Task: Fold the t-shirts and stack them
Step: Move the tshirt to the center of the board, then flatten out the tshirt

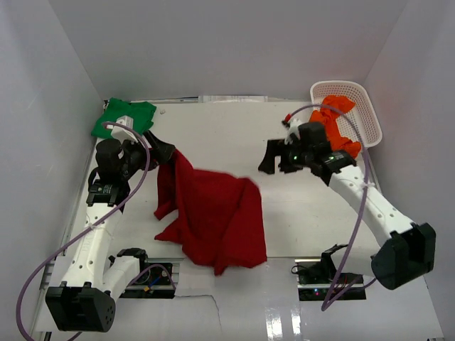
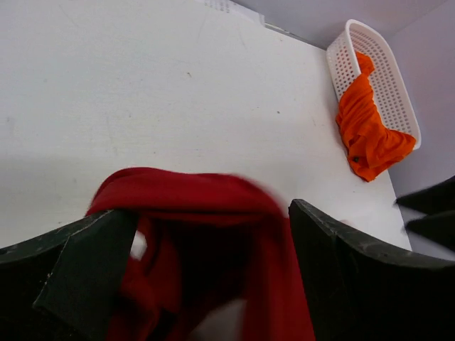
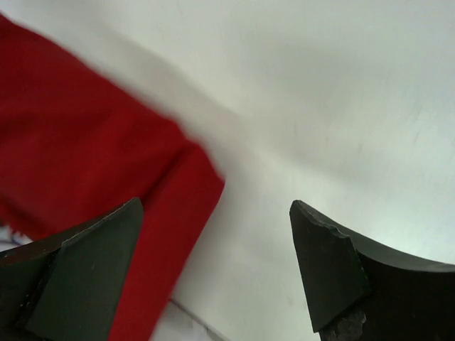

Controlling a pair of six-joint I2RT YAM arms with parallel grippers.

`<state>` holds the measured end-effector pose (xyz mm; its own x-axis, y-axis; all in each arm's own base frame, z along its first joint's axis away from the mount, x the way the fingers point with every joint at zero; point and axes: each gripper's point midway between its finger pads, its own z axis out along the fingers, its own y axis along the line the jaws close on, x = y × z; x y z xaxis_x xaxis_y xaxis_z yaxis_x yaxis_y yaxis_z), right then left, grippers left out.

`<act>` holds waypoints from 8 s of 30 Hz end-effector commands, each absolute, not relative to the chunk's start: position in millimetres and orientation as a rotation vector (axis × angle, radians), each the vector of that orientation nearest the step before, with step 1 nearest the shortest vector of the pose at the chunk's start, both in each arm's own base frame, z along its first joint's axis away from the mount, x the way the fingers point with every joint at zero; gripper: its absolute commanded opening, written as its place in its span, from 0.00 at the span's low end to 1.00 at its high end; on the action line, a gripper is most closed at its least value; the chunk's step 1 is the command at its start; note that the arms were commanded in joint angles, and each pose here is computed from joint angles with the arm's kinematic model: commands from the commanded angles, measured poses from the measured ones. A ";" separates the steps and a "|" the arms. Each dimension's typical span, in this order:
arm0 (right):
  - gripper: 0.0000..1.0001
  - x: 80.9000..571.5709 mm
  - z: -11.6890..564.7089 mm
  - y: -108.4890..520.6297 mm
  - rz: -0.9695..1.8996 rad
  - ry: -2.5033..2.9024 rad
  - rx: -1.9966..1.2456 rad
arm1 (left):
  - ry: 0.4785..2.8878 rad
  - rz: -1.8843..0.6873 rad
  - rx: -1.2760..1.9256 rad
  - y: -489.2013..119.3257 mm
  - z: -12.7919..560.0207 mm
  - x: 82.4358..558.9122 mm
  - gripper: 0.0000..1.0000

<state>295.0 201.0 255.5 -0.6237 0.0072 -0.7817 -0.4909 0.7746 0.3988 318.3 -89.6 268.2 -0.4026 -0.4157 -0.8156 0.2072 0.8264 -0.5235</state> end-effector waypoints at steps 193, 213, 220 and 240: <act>0.08 431.5 248.0 209.8 0.138 2.174 -0.493 | 2.590 -0.512 -0.599 -50.5 80.0 354.0 0.86; 0.08 390.3 189.1 151.0 0.218 2.369 -0.331 | 2.289 -0.246 0.163 -95.7 172.4 325.8 0.98; 0.08 401.7 205.4 163.4 0.272 2.342 -0.363 | 2.285 -0.300 0.672 -121.9 135.9 296.9 0.98; 0.08 389.1 214.0 186.1 0.452 2.302 -0.424 | 2.436 -0.050 0.809 -97.0 85.2 322.8 0.65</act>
